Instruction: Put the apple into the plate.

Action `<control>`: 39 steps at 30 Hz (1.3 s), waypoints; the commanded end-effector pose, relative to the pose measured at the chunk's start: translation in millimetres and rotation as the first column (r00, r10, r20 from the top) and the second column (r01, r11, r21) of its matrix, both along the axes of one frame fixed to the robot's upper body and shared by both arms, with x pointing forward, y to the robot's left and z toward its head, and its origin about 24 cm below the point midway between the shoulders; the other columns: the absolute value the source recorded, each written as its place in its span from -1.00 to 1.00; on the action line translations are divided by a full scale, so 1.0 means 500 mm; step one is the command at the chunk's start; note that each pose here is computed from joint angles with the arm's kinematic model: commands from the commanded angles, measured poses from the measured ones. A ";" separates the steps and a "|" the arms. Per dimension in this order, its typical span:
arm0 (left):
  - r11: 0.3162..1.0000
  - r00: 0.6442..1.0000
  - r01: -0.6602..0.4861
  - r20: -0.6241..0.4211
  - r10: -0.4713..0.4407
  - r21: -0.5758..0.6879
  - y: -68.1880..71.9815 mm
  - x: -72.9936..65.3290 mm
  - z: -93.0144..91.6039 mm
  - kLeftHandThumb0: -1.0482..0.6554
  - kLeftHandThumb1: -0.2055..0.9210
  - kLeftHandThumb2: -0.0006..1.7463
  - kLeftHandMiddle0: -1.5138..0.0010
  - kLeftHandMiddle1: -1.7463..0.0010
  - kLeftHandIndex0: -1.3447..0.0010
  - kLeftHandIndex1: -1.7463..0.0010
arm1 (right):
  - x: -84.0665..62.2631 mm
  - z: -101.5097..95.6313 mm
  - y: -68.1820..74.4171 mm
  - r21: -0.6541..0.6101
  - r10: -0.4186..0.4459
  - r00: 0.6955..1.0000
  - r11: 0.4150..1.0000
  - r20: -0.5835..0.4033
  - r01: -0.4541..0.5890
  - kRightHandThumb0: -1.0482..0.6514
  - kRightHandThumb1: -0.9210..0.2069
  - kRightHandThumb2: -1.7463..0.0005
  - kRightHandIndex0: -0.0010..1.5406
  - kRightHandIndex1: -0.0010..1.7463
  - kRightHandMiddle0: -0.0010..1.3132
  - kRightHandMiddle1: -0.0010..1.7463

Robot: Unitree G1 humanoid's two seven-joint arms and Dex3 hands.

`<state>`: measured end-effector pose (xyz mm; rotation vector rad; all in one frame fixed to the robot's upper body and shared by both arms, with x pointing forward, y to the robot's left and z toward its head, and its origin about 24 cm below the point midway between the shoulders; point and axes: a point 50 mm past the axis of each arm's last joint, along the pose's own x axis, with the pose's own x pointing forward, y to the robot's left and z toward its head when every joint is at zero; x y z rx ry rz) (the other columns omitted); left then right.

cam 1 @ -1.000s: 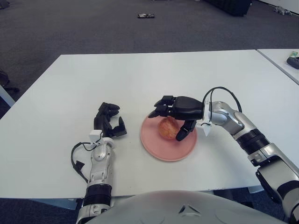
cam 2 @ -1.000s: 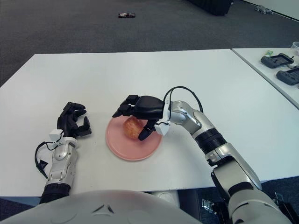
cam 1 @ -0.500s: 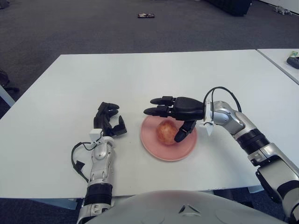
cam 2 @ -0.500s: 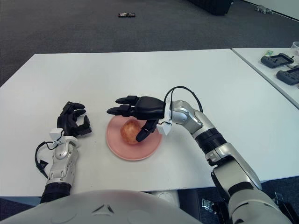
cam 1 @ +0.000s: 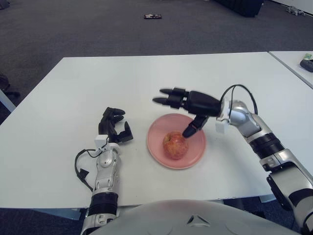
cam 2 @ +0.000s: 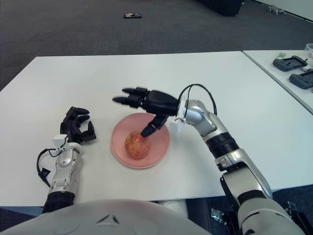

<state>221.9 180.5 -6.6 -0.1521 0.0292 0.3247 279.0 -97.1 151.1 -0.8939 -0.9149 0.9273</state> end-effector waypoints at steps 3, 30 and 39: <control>0.999 0.998 0.012 -0.058 -0.015 -0.044 -0.002 -0.013 -0.033 0.22 -0.57 0.89 -0.09 -1.00 0.12 -0.98 | 0.004 0.037 -0.031 0.325 -0.079 0.996 0.941 -0.043 0.089 -0.97 -1.00 0.17 -0.99 -1.00 -1.00 -1.00; 1.000 0.997 0.024 -0.071 -0.024 -0.005 0.008 -0.010 -0.035 0.22 -0.47 0.81 -0.02 -1.00 0.17 -0.98 | -0.005 -0.085 -0.143 0.606 -0.622 0.576 0.196 -0.531 0.771 -0.20 -0.71 0.13 -0.34 0.85 -0.56 1.00; 0.999 0.997 0.032 -0.065 -0.033 -0.009 0.008 -0.009 -0.034 0.22 -0.44 0.80 -0.01 -1.00 0.20 -1.00 | -0.014 -0.145 -0.159 0.513 -0.660 0.461 0.132 -0.593 0.848 -0.21 -0.65 0.08 -0.29 0.74 -0.53 1.00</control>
